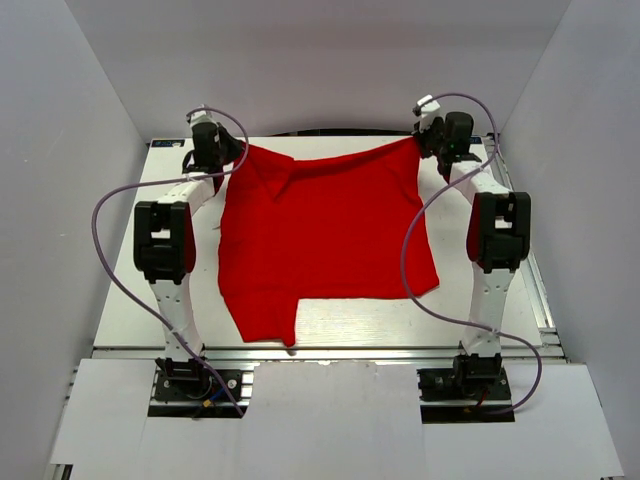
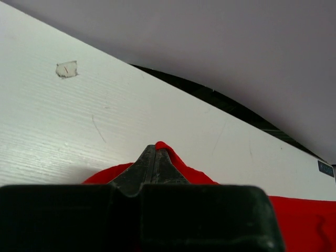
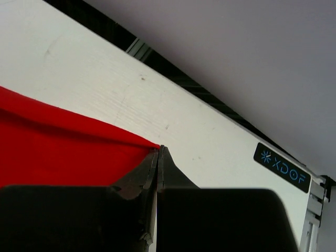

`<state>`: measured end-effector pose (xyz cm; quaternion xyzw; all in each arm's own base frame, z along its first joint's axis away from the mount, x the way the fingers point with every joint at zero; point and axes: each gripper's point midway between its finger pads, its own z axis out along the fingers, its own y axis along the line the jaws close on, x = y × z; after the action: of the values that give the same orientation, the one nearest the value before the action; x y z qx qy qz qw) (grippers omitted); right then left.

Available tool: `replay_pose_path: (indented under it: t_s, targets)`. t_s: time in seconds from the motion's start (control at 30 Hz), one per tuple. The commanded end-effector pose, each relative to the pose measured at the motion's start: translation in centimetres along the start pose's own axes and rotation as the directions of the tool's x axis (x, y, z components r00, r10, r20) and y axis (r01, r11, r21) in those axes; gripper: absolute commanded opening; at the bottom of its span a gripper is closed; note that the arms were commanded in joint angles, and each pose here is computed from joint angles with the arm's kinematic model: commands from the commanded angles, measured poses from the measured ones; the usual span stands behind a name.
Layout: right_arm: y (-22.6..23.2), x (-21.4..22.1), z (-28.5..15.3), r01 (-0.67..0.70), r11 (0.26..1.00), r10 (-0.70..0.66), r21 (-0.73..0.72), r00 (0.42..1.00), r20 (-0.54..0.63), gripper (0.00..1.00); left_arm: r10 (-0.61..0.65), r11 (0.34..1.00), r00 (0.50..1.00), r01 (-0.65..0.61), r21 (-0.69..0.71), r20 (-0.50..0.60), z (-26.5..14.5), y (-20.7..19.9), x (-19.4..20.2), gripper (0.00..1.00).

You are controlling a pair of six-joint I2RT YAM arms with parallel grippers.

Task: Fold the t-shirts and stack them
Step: Flatten out the tshirt

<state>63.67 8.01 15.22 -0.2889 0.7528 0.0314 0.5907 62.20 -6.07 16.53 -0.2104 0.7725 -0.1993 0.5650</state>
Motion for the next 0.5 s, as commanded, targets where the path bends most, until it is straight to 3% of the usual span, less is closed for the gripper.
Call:
replay_pose_path:
  t_s: [0.0, 0.27, 0.47]
  targets:
    - [-2.4, -3.1, 0.4, 0.008, 0.998, -0.011, 0.054, 0.998, 0.055, 0.00, 0.000, 0.999, 0.994, -0.005, 0.046, 0.105, 0.1, -1.6, -4.5, 0.00]
    - [-3.7, -2.4, 2.9, 0.094, 0.991, -0.102, 0.092, 0.991, 0.085, 0.00, -0.009, 1.000, 0.994, 0.006, 0.028, 0.109, 0.7, 0.2, -4.9, 0.00]
    - [-3.1, -2.3, 4.1, 0.091, 0.995, -0.095, 0.045, 0.990, 0.103, 0.00, -0.006, 0.999, 0.996, 0.001, 0.053, 0.084, 1.0, 0.2, -4.2, 0.00]
